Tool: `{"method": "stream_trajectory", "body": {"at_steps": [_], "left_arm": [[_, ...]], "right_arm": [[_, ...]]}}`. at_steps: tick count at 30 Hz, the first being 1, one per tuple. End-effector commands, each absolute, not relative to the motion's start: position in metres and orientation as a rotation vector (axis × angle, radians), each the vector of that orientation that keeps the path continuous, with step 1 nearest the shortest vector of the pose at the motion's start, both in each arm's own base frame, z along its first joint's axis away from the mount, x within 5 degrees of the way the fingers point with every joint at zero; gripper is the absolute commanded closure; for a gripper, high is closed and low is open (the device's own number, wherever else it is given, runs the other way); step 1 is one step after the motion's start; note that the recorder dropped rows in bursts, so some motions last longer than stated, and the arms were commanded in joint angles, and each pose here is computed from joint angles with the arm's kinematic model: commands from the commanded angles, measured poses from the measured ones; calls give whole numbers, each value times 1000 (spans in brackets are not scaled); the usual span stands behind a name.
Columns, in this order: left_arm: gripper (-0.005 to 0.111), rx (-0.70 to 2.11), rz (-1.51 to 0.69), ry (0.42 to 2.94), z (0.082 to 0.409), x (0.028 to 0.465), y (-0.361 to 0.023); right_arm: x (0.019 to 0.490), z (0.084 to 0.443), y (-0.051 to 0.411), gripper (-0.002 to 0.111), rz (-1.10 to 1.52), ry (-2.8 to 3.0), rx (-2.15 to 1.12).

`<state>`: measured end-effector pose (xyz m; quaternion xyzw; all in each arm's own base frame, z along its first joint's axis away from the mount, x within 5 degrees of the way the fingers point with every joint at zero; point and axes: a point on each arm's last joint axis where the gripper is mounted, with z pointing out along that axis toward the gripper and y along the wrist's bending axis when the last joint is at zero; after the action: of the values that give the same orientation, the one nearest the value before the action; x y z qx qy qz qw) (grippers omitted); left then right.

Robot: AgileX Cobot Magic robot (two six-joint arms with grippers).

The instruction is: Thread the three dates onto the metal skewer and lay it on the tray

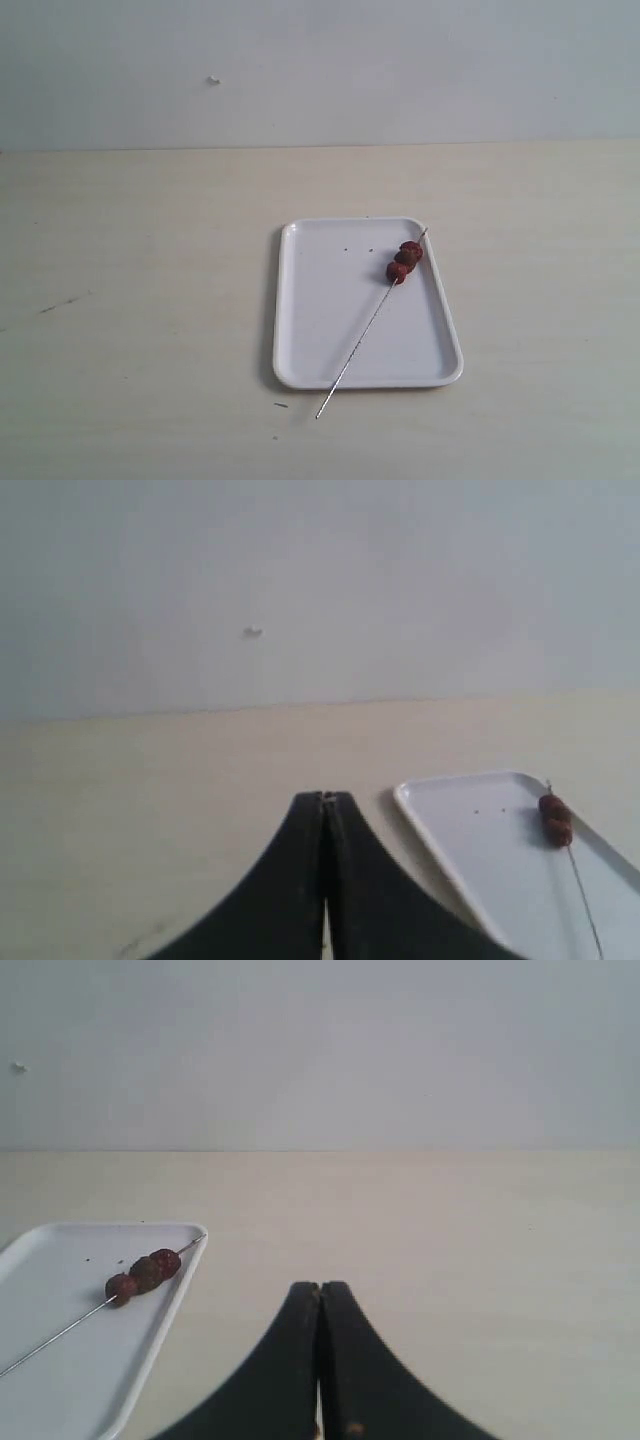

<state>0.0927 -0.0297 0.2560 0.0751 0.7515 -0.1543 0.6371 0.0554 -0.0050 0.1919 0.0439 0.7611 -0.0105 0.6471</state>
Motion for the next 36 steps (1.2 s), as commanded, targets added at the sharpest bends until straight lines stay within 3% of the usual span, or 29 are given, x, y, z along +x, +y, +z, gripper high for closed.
{"method": "stream_trajectory", "body": {"at_steps": [1,5,12,18,25,36], "left_arm": [[107,28,-273,1868,242,92,-18],[107,-56,-177,1883,240,93,-8],[107,50,-6,1769,241,78,-3],[107,-81,-19,1694,221,65,2],[107,-118,-22,1780,189,64,4],[107,-120,3,1871,181,61,5]], "right_arm": [[55,191,-5,108,-34,1731,99],[55,191,-5,108,-34,1731,99],[55,191,-5,108,-34,1731,99],[55,191,-5,108,-34,1731,99],[55,191,-5,108,-34,1731,99],[55,191,-5,108,-34,1731,99]]}}
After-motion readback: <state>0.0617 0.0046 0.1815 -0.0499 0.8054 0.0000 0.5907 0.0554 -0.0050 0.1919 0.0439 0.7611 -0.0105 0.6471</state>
